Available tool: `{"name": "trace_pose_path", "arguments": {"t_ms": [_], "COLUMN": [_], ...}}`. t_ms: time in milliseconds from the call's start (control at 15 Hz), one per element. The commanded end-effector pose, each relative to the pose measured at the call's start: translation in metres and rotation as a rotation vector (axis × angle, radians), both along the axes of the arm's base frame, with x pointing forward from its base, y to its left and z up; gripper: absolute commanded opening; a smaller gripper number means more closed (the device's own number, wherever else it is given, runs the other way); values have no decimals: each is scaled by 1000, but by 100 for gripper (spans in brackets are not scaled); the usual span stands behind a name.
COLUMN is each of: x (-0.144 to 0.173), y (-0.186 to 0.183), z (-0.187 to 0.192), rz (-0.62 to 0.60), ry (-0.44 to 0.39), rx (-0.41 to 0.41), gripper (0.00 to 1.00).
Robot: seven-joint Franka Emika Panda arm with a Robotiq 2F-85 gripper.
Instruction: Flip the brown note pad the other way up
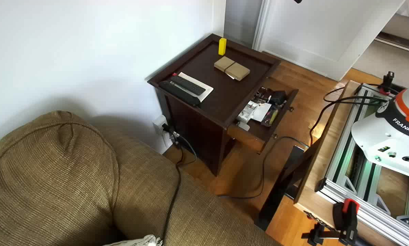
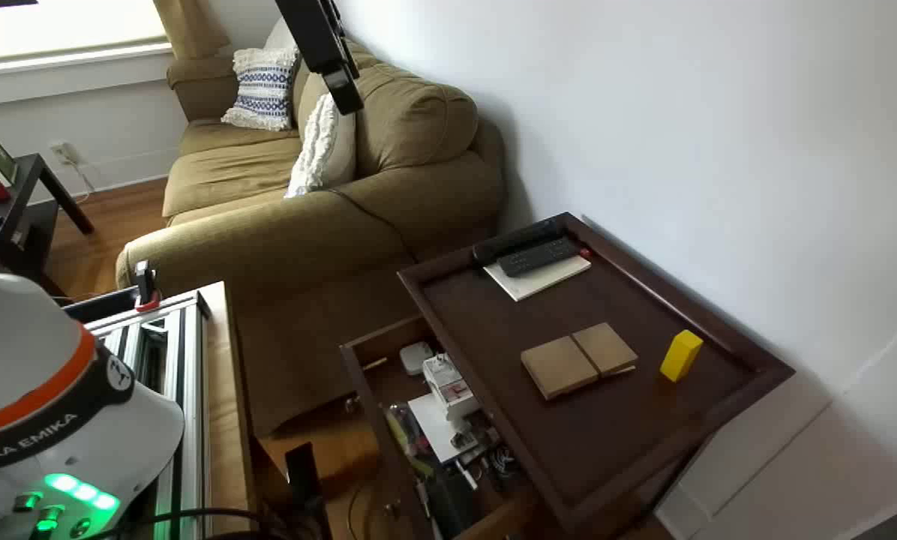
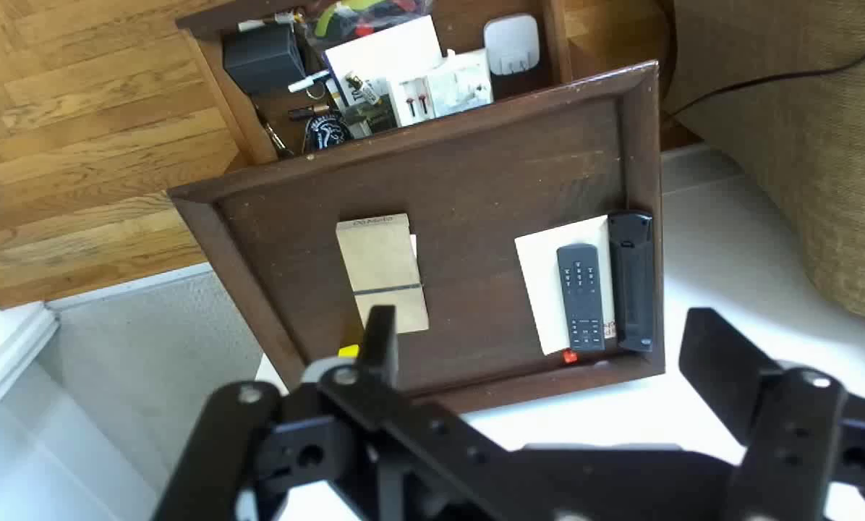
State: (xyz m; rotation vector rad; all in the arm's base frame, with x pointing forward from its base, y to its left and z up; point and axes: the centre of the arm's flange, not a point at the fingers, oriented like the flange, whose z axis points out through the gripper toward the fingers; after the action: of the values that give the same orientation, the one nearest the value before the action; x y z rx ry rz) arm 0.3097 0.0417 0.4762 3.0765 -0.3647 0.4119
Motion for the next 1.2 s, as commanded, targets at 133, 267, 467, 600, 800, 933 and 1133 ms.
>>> {"name": "trace_pose_path", "arguments": {"t_ms": [133,267,467,600,800,933,1133], "x": [-2,-2,-2,22,62,89,125], "y": [-1,-1,-1,-3,-6,-11,-24], "z": [-12,-14,-14,-25,-49,-73,-115], "rz": [-2,-2,-2,74,140,153,140], "ry": [27,32,33,117,190,222,201], "rx": [-2,-2,-2,94,186,195,173], "gripper": [100,100,100,100,100,100,100]}}
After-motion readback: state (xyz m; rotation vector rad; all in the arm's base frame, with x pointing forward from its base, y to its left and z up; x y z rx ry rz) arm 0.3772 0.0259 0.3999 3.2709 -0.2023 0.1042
